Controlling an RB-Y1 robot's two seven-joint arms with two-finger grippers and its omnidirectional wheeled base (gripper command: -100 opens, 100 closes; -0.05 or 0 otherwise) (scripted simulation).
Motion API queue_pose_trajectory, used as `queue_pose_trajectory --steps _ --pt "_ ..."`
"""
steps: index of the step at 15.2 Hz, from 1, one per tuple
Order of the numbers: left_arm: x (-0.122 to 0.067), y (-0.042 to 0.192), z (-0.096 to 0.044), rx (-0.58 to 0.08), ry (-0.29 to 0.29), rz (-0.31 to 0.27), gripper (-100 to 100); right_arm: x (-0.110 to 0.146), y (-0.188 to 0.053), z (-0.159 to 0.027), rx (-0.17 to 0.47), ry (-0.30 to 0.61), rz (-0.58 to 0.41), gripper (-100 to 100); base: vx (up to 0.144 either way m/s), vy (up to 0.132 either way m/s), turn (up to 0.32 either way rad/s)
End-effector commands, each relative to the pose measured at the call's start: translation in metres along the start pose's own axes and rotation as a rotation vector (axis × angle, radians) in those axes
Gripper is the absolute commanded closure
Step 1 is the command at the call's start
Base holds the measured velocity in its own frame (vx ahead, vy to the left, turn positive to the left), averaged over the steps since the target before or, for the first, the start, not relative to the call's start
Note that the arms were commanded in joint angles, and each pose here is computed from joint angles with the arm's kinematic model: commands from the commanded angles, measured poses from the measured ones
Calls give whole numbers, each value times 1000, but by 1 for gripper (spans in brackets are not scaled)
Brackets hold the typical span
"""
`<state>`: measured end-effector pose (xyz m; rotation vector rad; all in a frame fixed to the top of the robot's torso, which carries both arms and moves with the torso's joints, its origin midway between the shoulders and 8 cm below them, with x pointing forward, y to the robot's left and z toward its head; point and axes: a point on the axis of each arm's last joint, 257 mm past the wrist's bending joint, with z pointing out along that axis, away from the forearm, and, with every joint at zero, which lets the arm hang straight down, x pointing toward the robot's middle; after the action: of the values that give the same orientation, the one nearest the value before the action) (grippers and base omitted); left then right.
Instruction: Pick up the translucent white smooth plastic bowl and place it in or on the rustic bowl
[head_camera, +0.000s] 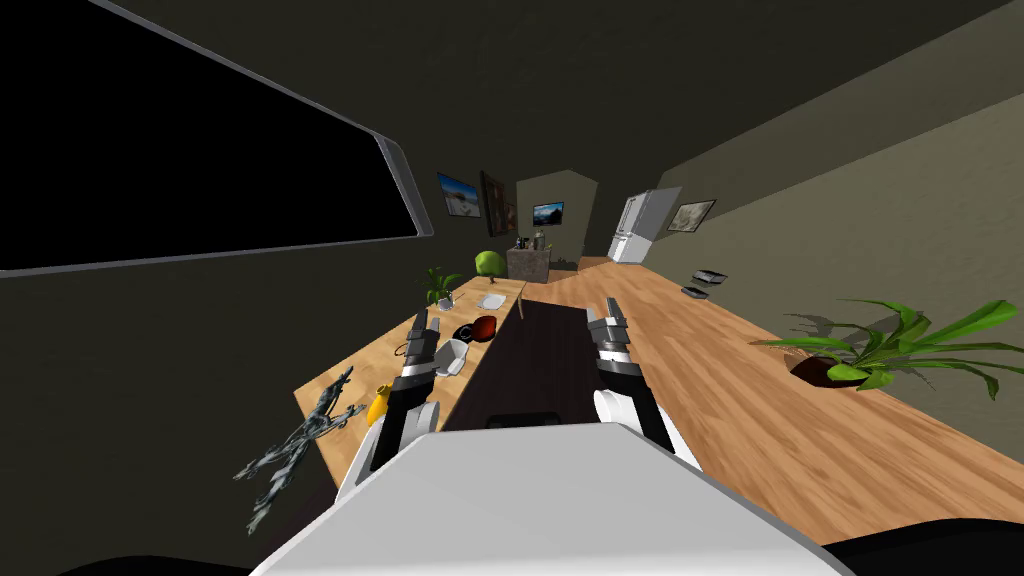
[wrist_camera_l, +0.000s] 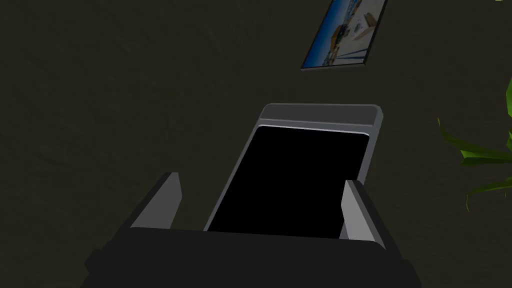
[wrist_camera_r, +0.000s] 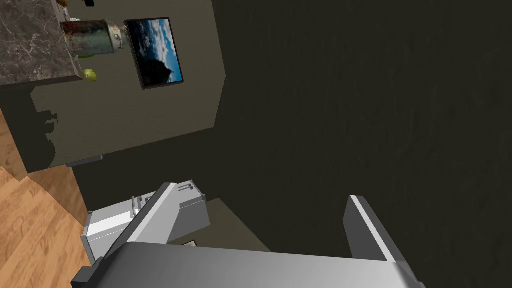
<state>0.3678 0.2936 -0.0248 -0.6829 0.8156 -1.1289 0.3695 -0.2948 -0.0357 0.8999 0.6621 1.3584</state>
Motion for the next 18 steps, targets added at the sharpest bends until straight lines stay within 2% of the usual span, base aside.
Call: queue_pose_trajectory --steps 1,4,5,7,10,11,12,13,14,15,18 --pt "2 7 0 -22 29 11 -100 0 0 0 0 0 0 0 -7 6 -31" --pt "2 24 -1 -82 62 18 -100 0 0 0 0 0 0 0 -21 19 -58" --pt "2 24 -1 -82 62 18 -100 0 0 0 0 0 0 0 -27 25 -43" --pt "1 39 -2 -136 82 20 -100 0 0 0 0 0 0 0 -30 24 -60" --pt "1 50 -4 -175 91 20 -100 0 0 0 0 0 0 0 -27 26 -48" --pt "0 60 -6 -212 99 19 -100 0 0 0 0 0 0 0 -26 26 -58" --pt "0 60 -6 -212 99 19 -100 0 0 0 0 0 0 0 -21 23 -49" --pt "-2 71 -8 -251 107 18 -100 0 0 0 0 0 0 0 -21 21 -64" --pt "-2 71 -8 -253 107 18 -100 0 0 0 0 0 0 0 -22 23 -55" --pt "-3 81 -11 -288 114 17 -100 0 0 0 0 0 0 0 -27 23 -72" --pt "-5 95 -15 -341 120 16 -100 0 0 0 0 0 0 0 -28 23 -60"
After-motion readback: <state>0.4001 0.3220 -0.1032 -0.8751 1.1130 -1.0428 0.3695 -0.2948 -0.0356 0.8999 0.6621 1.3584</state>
